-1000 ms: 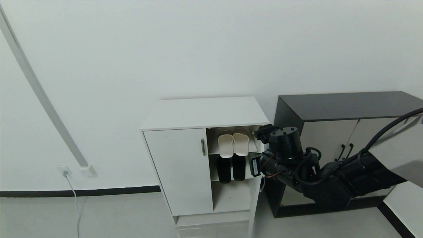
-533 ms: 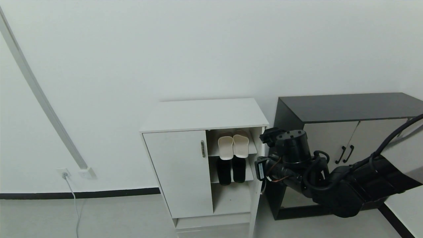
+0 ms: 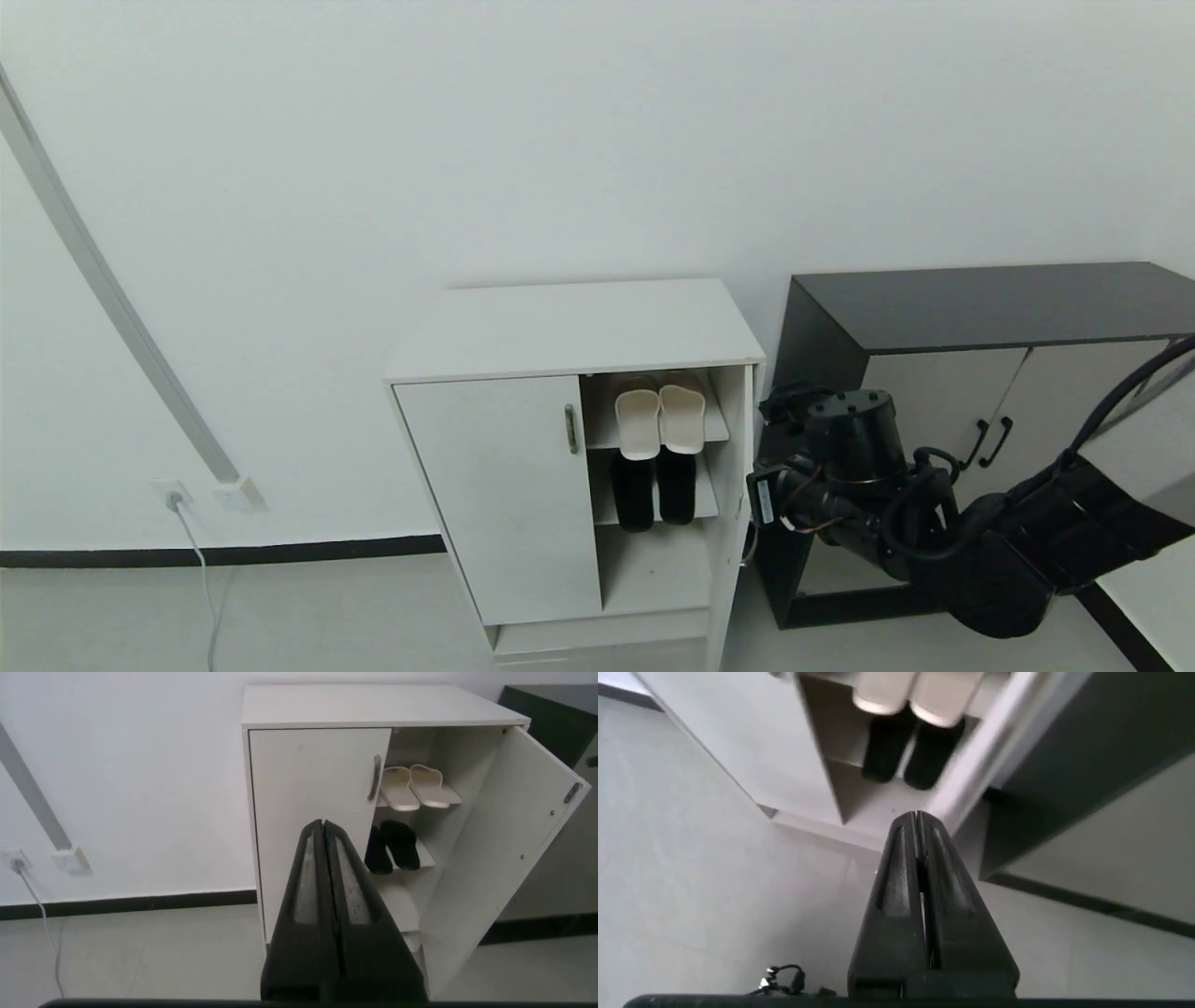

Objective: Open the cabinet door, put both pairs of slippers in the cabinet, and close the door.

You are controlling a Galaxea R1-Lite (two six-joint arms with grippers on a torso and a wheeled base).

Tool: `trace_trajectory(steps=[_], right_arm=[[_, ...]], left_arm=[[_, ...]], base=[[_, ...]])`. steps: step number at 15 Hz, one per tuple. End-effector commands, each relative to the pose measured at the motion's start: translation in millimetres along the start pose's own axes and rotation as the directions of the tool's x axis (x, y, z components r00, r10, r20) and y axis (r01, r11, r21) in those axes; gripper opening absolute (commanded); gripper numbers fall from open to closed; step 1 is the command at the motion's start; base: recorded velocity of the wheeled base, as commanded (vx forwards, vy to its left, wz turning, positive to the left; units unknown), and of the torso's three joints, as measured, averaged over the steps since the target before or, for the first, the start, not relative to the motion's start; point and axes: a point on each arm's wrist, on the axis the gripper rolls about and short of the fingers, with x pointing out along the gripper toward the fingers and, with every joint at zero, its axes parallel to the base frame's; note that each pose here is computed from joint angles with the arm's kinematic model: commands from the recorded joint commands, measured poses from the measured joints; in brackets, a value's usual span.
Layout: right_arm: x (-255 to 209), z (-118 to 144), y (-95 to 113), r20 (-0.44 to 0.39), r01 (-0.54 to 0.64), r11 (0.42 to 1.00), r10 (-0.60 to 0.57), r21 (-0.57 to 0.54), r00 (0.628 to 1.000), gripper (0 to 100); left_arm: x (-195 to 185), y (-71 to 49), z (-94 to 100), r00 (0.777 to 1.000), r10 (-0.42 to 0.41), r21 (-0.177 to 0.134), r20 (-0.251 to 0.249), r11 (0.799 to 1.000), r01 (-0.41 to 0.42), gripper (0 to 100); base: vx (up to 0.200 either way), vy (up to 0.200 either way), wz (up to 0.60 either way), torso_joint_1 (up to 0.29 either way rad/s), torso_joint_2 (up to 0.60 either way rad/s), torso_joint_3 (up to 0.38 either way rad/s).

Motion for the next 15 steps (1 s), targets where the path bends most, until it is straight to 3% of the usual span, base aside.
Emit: trace_trajectory(steps=[1, 7, 15], right_arm=[[10.9, -11.5, -0.7, -0.039, 0.009, 1.000, -0.009, -0.009, 0.999, 0], [36.2, -22.8, -9.9, -0.067, 0.043, 0.999, -0.043, -0.001, 0.997, 0], [78.6, -7.3, 6.8, 0.013, -0.015, 0.999, 0.014, 0.034, 1.000, 0]], left_arm=[[0.0, 0.0, 0.4, 1.000, 0.001, 0.000, 0.000, 1.000, -0.001, 0], [0.0, 0.0, 0.4, 1.000, 0.001, 0.000, 0.000, 1.000, -0.001, 0], [0.1, 0.0, -0.1, 1.000, 0.001, 0.000, -0.001, 1.000, -0.001, 0]], base=[[0.000, 0.000, 0.00, 0.000, 0.00, 0.000], [0.000, 0.000, 0.00, 0.000, 0.00, 0.000], [0.000, 0.000, 0.00, 0.000, 0.00, 0.000]])
